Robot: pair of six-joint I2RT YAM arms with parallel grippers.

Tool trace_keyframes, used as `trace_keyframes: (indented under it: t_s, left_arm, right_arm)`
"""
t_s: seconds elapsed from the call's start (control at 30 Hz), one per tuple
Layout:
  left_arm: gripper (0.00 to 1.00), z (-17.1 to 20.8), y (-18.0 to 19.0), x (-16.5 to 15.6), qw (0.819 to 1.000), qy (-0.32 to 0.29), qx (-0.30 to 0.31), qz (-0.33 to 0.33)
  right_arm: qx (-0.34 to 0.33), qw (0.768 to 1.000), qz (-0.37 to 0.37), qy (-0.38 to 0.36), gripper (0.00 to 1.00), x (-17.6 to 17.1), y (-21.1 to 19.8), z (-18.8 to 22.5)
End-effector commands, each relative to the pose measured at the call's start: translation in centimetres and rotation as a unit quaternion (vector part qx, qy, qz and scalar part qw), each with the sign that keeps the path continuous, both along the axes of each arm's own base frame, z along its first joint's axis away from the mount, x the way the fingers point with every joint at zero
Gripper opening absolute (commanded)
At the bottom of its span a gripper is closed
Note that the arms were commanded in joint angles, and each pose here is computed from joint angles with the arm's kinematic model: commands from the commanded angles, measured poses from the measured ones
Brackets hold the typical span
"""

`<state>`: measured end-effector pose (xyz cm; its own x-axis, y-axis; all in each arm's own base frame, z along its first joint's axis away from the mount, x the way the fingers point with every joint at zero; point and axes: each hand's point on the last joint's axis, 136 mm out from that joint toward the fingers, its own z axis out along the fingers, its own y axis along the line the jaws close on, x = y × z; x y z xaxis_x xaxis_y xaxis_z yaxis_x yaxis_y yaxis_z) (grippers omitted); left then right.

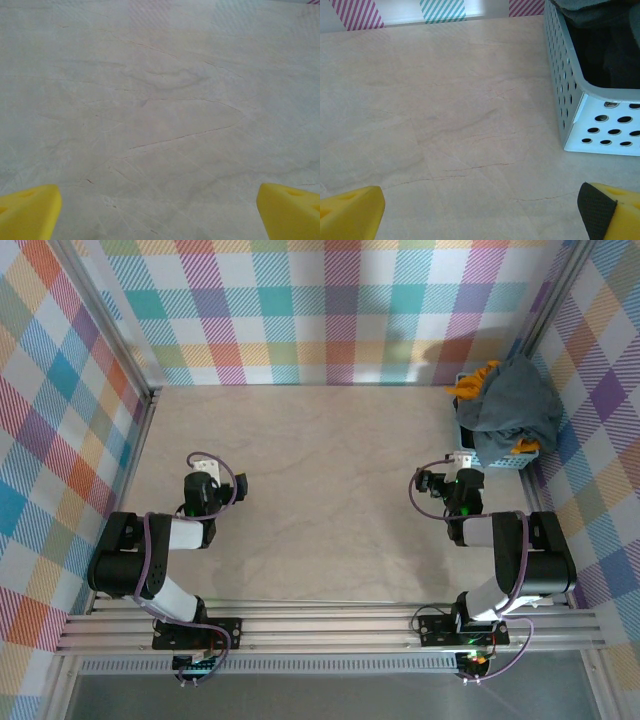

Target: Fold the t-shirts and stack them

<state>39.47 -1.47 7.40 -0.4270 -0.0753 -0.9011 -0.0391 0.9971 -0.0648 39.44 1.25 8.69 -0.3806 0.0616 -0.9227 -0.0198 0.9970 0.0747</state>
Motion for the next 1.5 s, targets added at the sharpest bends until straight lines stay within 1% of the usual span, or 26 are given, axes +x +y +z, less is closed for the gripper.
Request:
trace_keyframes:
  t_s: [0.0, 0.37, 0.43, 0.47, 0.5, 0.53, 0.57, 0.6, 0.63, 0.67, 0.7, 0.73, 0.77, 0.8, 0.83, 0.87, 0.9, 0.93, 0.97, 1.03, 1.1, 1.17, 1.27, 1.37, 1.4, 1.47]
  left_arm:
    - [1.00, 0.5, -0.1, 0.5, 1.000, -0.006, 0.003, -0.007]
    - [1.00, 0.6, 0.0, 0.5, 1.000, -0.010, 0.003, -0.005]
    - [1.00, 3.7, -0.1, 0.2, 1.000, -0.012, 0.014, 0.001]
    - [1.00, 5.6, 0.1, -0.1, 0.999, -0.007, 0.023, 0.021]
    - [1.00, 8.6, -0.3, -0.4, 0.999, -0.026, 0.022, 0.021]
    - [1.00, 11.9, -0.9, -0.7, 0.998, -0.062, 0.023, 0.018]
    - [1.00, 15.0, -1.7, -1.1, 0.995, -0.099, 0.022, 0.013]
    - [1.00, 18.2, -2.1, -1.5, 0.991, -0.133, 0.004, 0.022]
    - [1.00, 20.6, -1.8, -1.7, 0.988, -0.138, -0.044, 0.053]
    - [1.00, 21.5, -1.0, -2.2, 0.986, -0.105, -0.094, 0.093]
    - [1.00, 22.0, -0.2, -3.0, 0.978, -0.059, -0.142, 0.139]
    - [1.00, 22.3, 0.4, -3.6, 0.969, -0.026, -0.171, 0.176]
    - [1.00, 22.9, -0.7, -2.8, 0.971, -0.009, -0.191, 0.142]
    - [1.00, 23.3, -2.4, -2.0, 0.973, 0.015, -0.213, 0.094]
    - [1.00, 23.7, -3.7, -1.5, 0.970, 0.041, -0.227, 0.071]
    - [1.00, 23.8, -4.9, -1.2, 0.967, 0.061, -0.241, 0.051]
    - [0.97, 24.1, -6.9, -0.9, 0.962, 0.075, -0.262, 0.010]
    - [0.94, 24.5, -8.8, -1.0, 0.956, 0.081, -0.281, -0.028]
    - [0.94, 24.7, -10.3, -1.3, 0.951, 0.087, -0.293, -0.051]
    - [0.94, 25.2, -13.3, -2.3, 0.943, 0.098, -0.303, -0.101]
    - [0.94, 25.1, -15.3, -3.5, 0.937, 0.112, -0.305, -0.130]
    - [0.93, 24.8, -16.9, -4.6, 0.932, 0.123, -0.304, -0.154]
    - [0.91, 24.0, -17.8, -5.9, 0.927, 0.134, -0.308, -0.167]
    - [0.89, 23.3, -17.6, -6.5, 0.927, 0.141, -0.308, -0.163]
    - [0.87, 23.2, -17.6, -6.7, 0.927, 0.141, -0.308, -0.164]
    - [0.83, 23.2, -17.4, -7.0, 0.927, 0.140, -0.307, -0.162]
  right_arm:
    - [-0.002, 1.000, -0.007, -0.014, 1.00, 0.2, -0.3, 0.6]
    - [-0.002, 1.000, -0.007, -0.019, 1.00, 0.2, -0.4, 0.8]
    - [-0.026, 0.999, -0.017, -0.037, 1.00, -0.2, -0.1, 3.4]
    - [-0.048, 0.998, -0.017, -0.041, 1.00, -0.5, 0.5, 5.3]
    - [-0.072, 0.996, -0.006, -0.051, 1.00, -0.9, 1.8, 8.0]
    - [-0.078, 0.994, 0.009, -0.076, 1.00, -1.3, 3.5, 12.0]
    - [-0.058, 0.995, 0.007, -0.085, 1.00, -1.7, 4.3, 15.1]
    - [0.000, 0.998, 0.011, -0.067, 1.00, -2.0, 5.0, 18.1]
    - [0.050, 0.997, 0.029, -0.043, 1.00, -2.4, 5.8, 20.6]
    - [0.083, 0.996, 0.026, -0.024, 1.00, -2.6, 6.0, 21.9]
    - [0.113, 0.993, 0.003, -0.024, 1.00, -2.3, 5.6, 23.6]
    - [0.119, 0.993, -0.006, -0.026, 1.00, -1.7, 5.2, 25.0]
    - [0.117, 0.993, -0.026, -0.011, 1.00, -0.9, 4.3, 25.4]
    - [0.115, 0.989, -0.086, 0.015, 1.00, 0.0, 2.2, 25.6]
    - [0.119, 0.984, -0.129, 0.044, 0.95, 0.8, 0.3, 25.2]
    - [0.126, 0.978, -0.155, 0.062, 0.84, 1.6, -1.1, 24.9]
    - [0.135, 0.968, -0.196, 0.078, 0.71, 2.4, -2.9, 24.0]
    - [0.147, 0.960, -0.220, 0.088, 0.70, 3.1, -4.5, 23.2]
    - [0.167, 0.951, -0.241, 0.098, 0.73, 3.8, -6.0, 22.2]
    - [0.213, 0.923, -0.293, 0.132, 0.83, 4.9, -9.9, 19.1]
    - [0.268, 0.900, -0.307, 0.155, 0.88, 5.9, -12.2, 16.4]
    - [0.301, 0.890, -0.300, 0.165, 0.91, 7.4, -13.1, 14.5]
    - [0.332, 0.883, -0.282, 0.175, 0.91, 9.4, -13.7, 11.9]
    - [0.348, 0.881, -0.264, 0.184, 0.88, 10.9, -13.5, 10.3]
    - [0.352, 0.879, -0.263, 0.187, 0.85, 11.3, -13.5, 9.7]
    - [0.366, 0.868, -0.268, 0.201, 0.75, 11.7, -13.8, 8.2]
